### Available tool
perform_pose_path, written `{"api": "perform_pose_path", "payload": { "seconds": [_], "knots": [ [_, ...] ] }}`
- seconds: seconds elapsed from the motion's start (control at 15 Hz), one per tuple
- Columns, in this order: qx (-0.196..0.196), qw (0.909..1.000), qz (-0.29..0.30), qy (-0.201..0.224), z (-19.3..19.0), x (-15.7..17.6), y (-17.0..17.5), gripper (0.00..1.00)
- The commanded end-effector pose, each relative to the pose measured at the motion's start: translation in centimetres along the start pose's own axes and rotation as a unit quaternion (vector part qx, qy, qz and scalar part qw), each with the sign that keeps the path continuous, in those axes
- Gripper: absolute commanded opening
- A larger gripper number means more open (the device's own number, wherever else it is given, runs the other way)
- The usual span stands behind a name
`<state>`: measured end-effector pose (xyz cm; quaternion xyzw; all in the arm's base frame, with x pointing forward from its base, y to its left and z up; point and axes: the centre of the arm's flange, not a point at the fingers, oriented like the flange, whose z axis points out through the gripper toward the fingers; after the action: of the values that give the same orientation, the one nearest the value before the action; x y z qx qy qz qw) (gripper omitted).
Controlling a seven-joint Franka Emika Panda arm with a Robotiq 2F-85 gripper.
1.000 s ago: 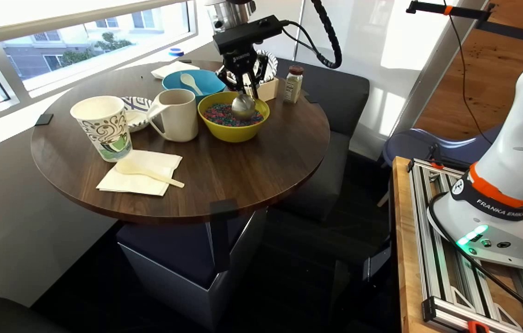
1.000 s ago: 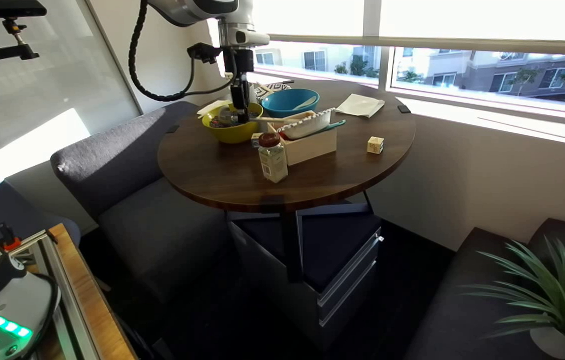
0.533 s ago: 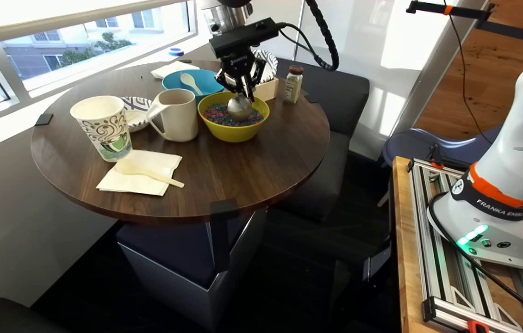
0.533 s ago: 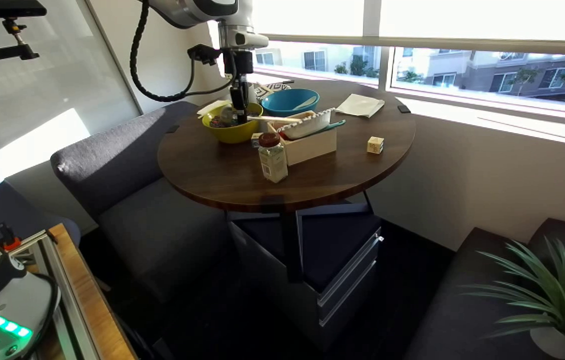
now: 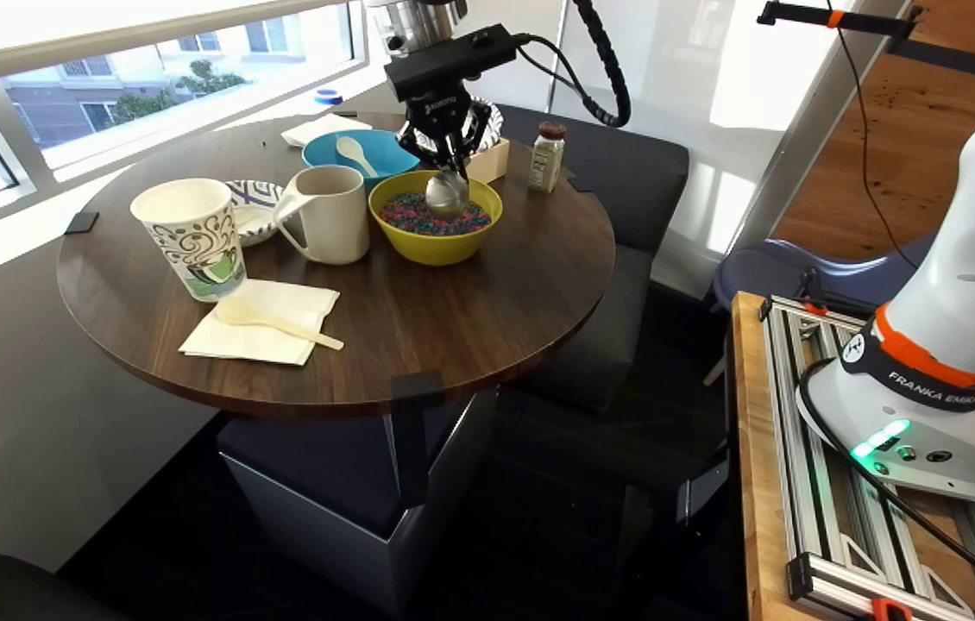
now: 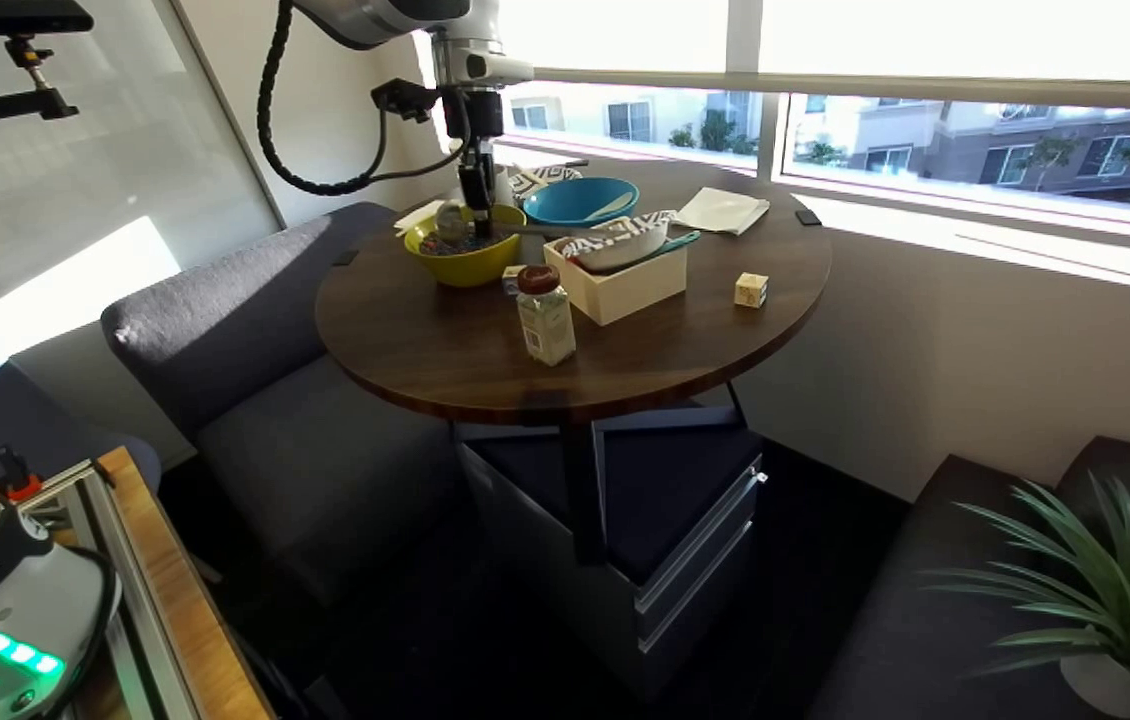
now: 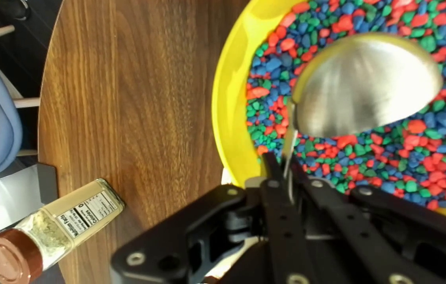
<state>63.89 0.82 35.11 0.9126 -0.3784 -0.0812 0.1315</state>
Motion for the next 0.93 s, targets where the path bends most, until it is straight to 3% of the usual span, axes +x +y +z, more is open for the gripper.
{"api": "perform_pose_path", "payload": {
  "seconds": [0.0,0.87],
  "knots": [
    [-0.005,0.9999,-0.003,0.012,-1.5,-1.2,0.3,0.07],
    [0.001,0.9978,-0.004,0.066,-4.1,-3.1,1.3,0.07]
  ]
}}
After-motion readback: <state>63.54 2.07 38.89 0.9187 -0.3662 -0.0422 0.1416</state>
